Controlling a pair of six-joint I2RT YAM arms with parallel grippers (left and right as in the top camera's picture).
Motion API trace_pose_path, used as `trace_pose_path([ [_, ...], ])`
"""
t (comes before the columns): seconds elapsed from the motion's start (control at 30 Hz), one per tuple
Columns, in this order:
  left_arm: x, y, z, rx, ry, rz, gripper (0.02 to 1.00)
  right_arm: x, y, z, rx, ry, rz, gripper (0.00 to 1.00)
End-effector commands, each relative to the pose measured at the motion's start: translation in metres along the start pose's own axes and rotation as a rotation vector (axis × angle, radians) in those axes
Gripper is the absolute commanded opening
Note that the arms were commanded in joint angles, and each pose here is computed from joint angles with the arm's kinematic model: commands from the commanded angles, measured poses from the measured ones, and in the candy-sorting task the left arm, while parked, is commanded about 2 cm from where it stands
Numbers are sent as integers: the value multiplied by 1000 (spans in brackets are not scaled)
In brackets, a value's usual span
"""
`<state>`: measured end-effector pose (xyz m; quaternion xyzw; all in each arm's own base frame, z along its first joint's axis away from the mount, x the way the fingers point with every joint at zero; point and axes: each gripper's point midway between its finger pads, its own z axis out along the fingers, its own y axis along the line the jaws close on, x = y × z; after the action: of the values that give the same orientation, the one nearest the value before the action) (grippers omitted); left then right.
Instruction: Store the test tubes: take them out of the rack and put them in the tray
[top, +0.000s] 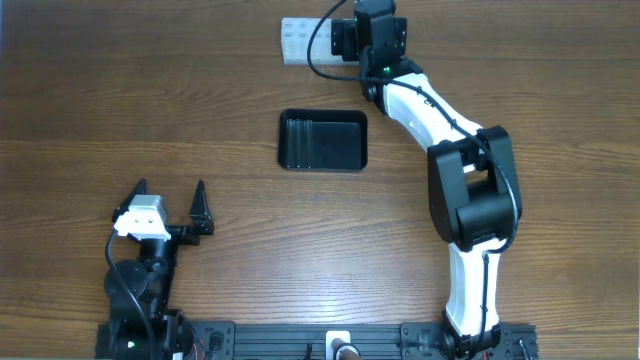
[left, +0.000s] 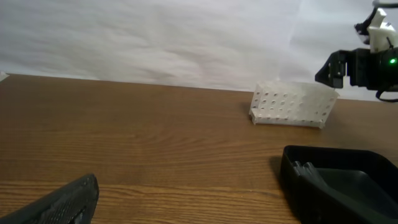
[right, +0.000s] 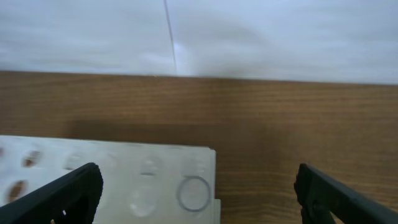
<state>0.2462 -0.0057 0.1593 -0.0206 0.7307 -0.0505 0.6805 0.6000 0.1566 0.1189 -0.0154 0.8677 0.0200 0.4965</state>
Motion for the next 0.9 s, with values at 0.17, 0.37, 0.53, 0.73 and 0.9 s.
trace_pose_path([
  [0.17, 2, 0, 0, 4, 3, 11, 1000, 6, -5, 6, -3, 10, 0, 695],
  [0.37, 2, 0, 0, 4, 3, 11, 1000, 7, 2, 6, -42, 16, 1, 527],
  [0.53, 2, 0, 0, 4, 3, 11, 1000, 7, 3, 6, -46, 14, 1, 461],
  [0.73, 2, 0, 0, 4, 3, 11, 1000, 7, 3, 6, -46, 14, 1, 375],
  [0.9, 2, 0, 0, 4, 3, 11, 1000, 6, 3, 6, -46, 11, 2, 261],
])
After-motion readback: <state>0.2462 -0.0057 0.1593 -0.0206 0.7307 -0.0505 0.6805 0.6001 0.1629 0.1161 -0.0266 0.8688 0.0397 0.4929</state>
